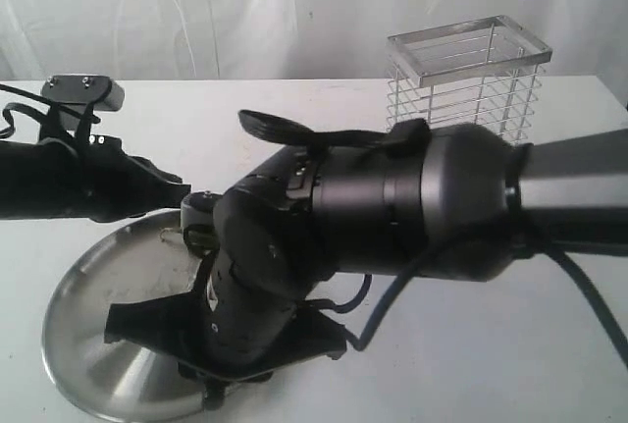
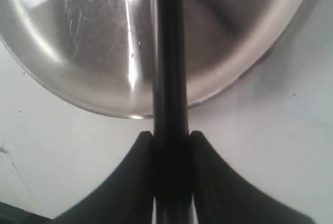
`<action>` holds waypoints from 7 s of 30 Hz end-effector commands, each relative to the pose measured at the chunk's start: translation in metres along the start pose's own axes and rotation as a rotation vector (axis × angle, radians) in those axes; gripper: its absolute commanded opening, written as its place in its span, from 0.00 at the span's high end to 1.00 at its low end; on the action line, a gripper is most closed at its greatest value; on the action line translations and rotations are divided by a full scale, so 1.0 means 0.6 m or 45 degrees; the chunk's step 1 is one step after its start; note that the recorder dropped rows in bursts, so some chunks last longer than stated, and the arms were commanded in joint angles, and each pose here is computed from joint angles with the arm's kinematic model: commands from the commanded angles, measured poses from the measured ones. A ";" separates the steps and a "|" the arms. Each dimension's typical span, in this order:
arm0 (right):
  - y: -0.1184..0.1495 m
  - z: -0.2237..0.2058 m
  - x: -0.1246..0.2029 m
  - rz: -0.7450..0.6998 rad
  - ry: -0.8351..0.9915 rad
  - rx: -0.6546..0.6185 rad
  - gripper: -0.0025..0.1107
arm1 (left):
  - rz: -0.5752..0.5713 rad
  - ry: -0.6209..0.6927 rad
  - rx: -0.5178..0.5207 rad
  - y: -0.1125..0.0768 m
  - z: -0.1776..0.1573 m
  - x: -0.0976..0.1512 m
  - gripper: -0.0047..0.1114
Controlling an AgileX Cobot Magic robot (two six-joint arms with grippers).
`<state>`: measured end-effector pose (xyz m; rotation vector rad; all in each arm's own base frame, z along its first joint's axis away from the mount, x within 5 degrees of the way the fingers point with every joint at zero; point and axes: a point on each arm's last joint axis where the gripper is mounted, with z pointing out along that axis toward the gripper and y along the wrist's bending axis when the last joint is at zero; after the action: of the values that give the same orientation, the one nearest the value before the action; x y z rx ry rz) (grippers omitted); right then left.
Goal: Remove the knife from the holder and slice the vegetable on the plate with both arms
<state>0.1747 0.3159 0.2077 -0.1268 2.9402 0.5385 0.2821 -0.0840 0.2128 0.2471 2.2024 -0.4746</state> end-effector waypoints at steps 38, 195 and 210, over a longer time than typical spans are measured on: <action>-0.208 -0.156 -0.116 -0.508 0.287 0.093 0.98 | 1.310 0.124 0.685 0.050 0.044 -0.018 0.62; 0.017 0.052 0.010 -0.203 0.131 -0.059 0.98 | -0.414 -0.042 0.394 0.163 -0.017 -0.029 0.96; 0.017 0.052 0.010 -0.221 0.127 -0.060 0.98 | -0.313 0.150 0.581 0.093 0.033 -0.002 0.96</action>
<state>0.1714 0.3353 0.1794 -0.3980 2.9938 0.5845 0.3182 -0.0346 0.1918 0.2148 2.2150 -1.1071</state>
